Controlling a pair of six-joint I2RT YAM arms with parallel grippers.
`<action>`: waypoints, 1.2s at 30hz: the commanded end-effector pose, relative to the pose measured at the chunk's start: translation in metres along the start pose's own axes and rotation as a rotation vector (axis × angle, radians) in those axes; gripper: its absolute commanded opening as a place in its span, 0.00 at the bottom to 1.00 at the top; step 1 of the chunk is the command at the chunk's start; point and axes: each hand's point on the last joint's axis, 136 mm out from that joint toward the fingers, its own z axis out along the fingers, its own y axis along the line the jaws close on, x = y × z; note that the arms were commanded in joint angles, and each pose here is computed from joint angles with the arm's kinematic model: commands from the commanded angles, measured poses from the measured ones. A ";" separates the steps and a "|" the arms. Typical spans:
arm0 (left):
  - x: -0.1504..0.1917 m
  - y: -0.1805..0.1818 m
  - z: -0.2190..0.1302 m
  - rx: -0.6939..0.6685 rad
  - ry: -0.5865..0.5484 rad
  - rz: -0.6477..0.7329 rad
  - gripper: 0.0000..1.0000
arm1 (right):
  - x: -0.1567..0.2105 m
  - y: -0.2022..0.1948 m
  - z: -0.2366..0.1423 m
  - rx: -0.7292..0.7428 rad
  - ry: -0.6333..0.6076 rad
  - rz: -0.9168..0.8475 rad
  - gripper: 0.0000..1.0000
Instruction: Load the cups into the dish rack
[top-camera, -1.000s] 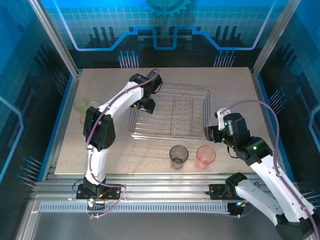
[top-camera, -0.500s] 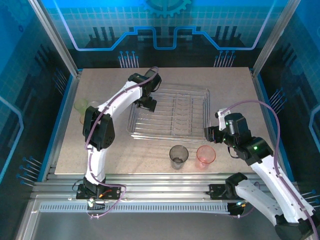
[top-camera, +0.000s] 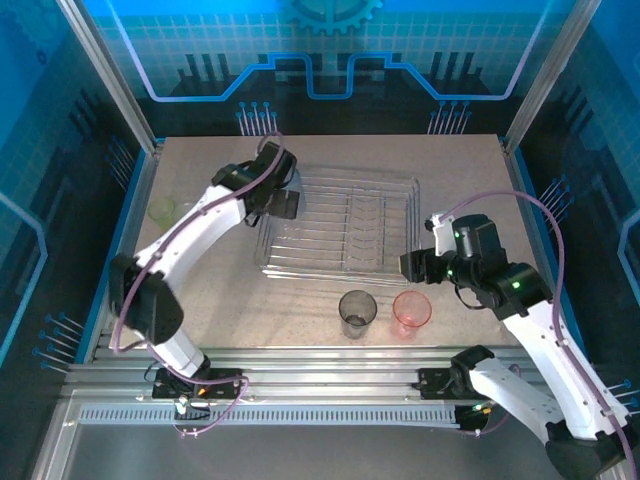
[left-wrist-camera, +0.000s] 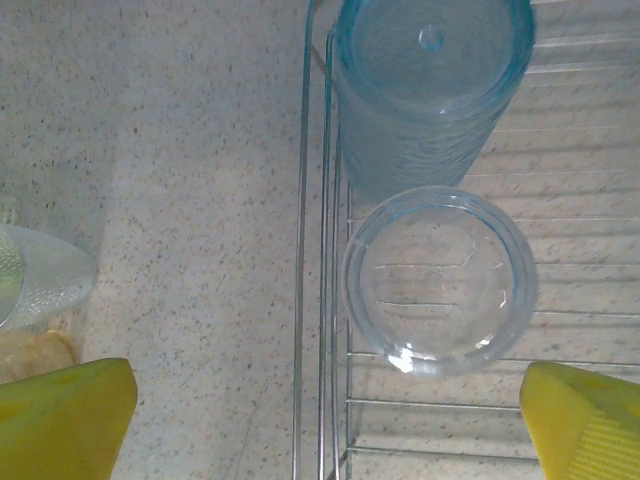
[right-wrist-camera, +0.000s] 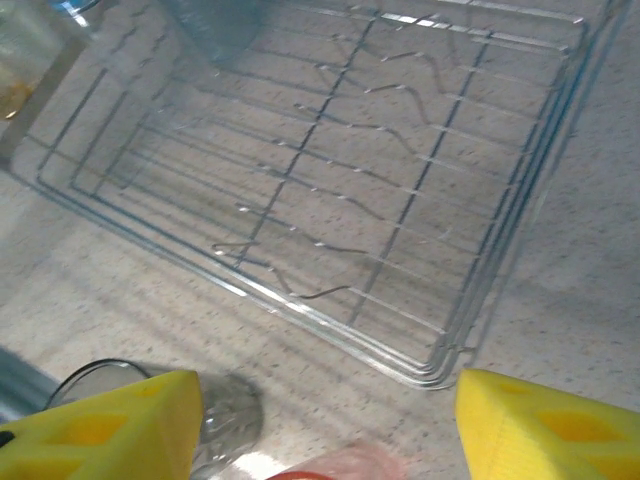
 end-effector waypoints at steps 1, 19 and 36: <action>-0.011 -0.006 -0.015 0.099 -0.119 -0.078 0.99 | 0.010 0.023 -0.004 -0.107 0.089 0.015 0.69; 0.060 -0.004 -0.051 0.367 -0.227 -0.245 0.99 | 0.059 0.079 0.037 -0.081 0.411 -0.349 0.70; 0.094 -0.005 -0.045 0.429 -0.194 -0.301 0.99 | 0.074 0.079 0.063 -0.020 0.510 -0.429 0.64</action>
